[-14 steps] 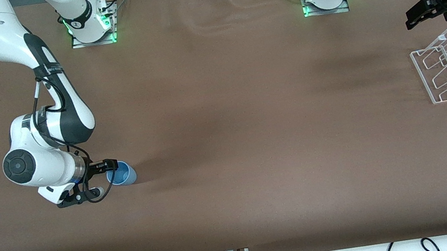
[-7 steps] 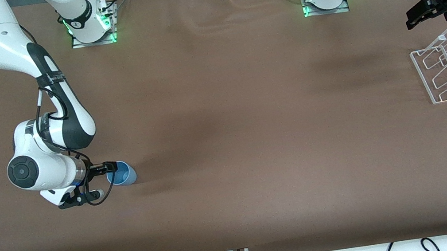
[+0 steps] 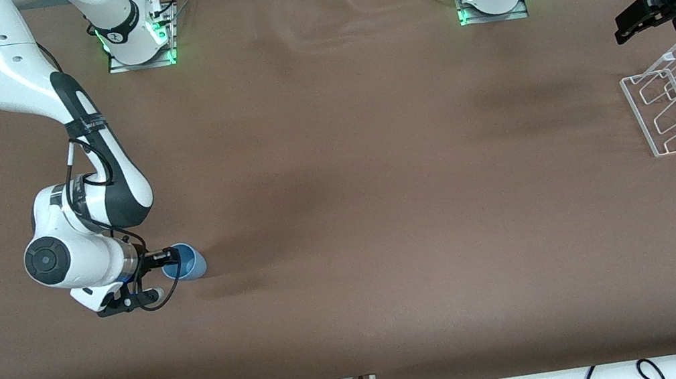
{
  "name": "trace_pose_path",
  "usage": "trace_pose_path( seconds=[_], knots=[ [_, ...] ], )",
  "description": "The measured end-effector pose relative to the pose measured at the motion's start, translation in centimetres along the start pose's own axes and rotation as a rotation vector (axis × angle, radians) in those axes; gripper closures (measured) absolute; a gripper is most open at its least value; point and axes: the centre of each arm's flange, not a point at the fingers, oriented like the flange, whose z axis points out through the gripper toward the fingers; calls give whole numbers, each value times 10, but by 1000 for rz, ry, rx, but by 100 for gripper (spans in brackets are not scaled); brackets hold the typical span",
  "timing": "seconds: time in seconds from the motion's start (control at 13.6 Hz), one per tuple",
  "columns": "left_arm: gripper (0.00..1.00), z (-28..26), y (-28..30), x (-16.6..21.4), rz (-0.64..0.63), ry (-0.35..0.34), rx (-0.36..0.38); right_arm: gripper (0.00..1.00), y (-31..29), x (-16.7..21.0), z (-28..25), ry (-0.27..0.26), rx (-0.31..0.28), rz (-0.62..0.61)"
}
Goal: Transfer cup to left arm and place on rack
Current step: 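Close the right gripper on the light-blue cup rim, then lift the cup and tilt it sideways with the right gripper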
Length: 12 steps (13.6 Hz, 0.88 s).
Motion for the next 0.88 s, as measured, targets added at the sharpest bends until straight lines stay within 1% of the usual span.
trace_pose_path(
  seconds=[0.07,0.15,0.22,0.29,0.37,0.51,0.66,0.74,0.81,0.88],
  knots=[
    [0,-1,0,-1,0,2,0,54,0,0,0,0,0,-1],
    [0,-2,0,-1,0,3,0,66,-1,0,0,0,0,-1],
    [0,-2,0,-1,0,4,-1,75,-1,0,0,0,0,0],
    [0,-2,0,-2,0,4,-1,87,-1,0,-1,2,1,0],
    [0,-2,0,-1,0,4,-1,95,-2,1,-3,8,6,2],
    [0,-2,0,-1,0,4,-1,95,-4,4,-7,20,31,16],
    [0,-2,0,-1,0,4,-1,95,-8,9,-18,46,82,41],
    [0,-2,0,-1,0,4,-1,95,-12,11,-26,60,116,54],
    [0,-2,0,-1,-1,4,-1,95,-20,14,-34,73,166,68],
    [0,-2,-1,-1,-1,4,-1,95,-32,17,-44,83,233,90]
  ],
)
